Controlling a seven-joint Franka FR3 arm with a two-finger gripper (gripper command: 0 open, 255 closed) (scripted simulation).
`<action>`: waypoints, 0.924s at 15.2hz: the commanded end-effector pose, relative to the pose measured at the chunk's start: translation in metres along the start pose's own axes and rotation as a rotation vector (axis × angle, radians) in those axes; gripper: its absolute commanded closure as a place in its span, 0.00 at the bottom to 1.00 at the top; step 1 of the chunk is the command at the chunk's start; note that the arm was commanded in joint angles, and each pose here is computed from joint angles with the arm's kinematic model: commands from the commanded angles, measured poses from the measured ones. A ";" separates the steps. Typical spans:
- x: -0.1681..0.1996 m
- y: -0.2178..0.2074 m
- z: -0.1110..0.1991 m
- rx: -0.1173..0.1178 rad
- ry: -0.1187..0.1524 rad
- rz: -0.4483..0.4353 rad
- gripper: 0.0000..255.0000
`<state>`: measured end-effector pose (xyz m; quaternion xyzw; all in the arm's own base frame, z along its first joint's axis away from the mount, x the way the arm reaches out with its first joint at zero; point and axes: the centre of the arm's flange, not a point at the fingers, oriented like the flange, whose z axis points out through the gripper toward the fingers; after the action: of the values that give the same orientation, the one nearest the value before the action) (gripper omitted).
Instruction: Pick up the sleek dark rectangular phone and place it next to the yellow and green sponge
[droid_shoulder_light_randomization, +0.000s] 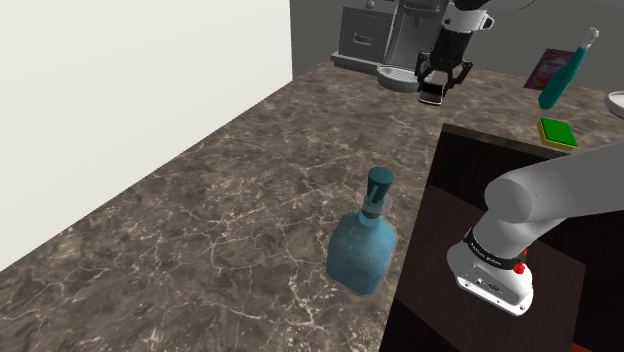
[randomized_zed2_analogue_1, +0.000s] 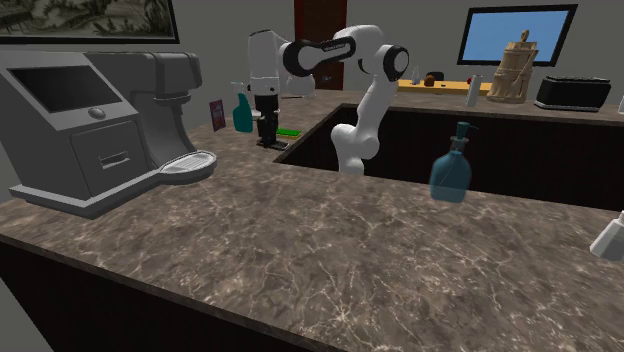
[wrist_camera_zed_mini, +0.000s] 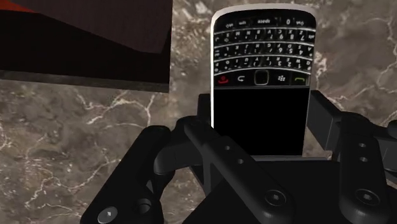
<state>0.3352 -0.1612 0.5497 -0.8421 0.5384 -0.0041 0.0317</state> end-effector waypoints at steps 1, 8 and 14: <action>0.019 0.021 -0.001 0.000 0.000 -0.001 1.00; 0.078 0.092 -0.007 0.000 0.000 -0.001 1.00; 0.129 0.153 -0.012 0.000 0.000 -0.001 1.00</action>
<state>0.2558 -0.3285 0.5517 -0.8421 0.5384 -0.0041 0.0320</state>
